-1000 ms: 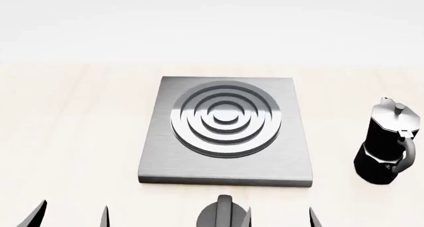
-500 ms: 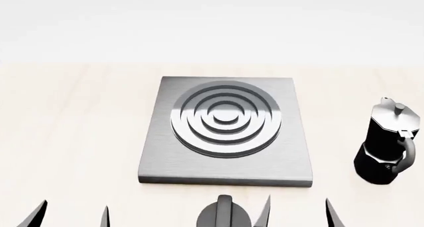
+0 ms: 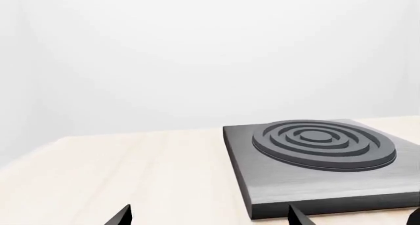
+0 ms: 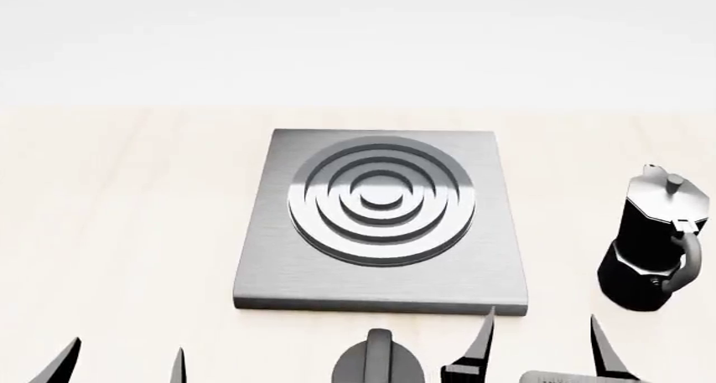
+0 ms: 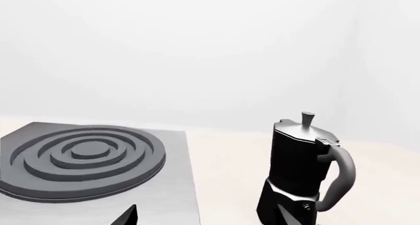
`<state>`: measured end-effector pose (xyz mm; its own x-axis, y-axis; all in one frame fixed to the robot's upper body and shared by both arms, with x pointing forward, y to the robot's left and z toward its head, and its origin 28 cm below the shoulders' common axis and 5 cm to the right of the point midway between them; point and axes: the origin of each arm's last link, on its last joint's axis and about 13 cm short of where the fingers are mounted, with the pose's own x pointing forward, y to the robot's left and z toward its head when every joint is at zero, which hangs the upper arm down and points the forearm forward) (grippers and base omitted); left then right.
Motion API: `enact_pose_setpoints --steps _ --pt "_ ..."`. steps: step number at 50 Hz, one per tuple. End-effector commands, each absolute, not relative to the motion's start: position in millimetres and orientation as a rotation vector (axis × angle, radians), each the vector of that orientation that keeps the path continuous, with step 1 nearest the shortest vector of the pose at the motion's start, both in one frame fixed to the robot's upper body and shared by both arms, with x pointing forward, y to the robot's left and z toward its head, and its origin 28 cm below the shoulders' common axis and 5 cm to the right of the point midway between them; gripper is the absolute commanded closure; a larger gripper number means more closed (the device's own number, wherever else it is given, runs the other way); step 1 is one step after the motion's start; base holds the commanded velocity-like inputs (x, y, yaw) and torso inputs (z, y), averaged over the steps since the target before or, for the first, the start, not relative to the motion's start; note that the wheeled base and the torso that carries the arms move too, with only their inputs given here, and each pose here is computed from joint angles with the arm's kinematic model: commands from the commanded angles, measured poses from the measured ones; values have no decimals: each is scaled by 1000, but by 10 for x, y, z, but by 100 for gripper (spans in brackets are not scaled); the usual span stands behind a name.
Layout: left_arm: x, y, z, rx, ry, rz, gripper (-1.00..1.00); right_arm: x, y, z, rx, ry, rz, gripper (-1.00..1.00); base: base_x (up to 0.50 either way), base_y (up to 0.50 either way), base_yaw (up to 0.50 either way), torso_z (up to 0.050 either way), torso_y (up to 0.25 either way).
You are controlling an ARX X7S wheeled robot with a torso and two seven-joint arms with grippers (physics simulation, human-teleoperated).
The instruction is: Put the moka pot on the stove.
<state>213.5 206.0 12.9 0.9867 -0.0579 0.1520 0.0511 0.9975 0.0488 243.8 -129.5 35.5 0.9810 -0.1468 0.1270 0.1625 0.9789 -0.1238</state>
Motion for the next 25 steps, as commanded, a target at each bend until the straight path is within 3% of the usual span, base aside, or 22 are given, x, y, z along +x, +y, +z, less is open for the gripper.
enact_pose_setpoints --steps 1,25 --pt "2136 2060 128 44 -156 -58 -100 2470 -1393 520 -165 -106 -199 -100 0 0 0 0 0" --pt "2137 2059 128 42 -162 -59 -100 2465 -1527 712 -197 -79 -235 -100 0 0 0 0 0"
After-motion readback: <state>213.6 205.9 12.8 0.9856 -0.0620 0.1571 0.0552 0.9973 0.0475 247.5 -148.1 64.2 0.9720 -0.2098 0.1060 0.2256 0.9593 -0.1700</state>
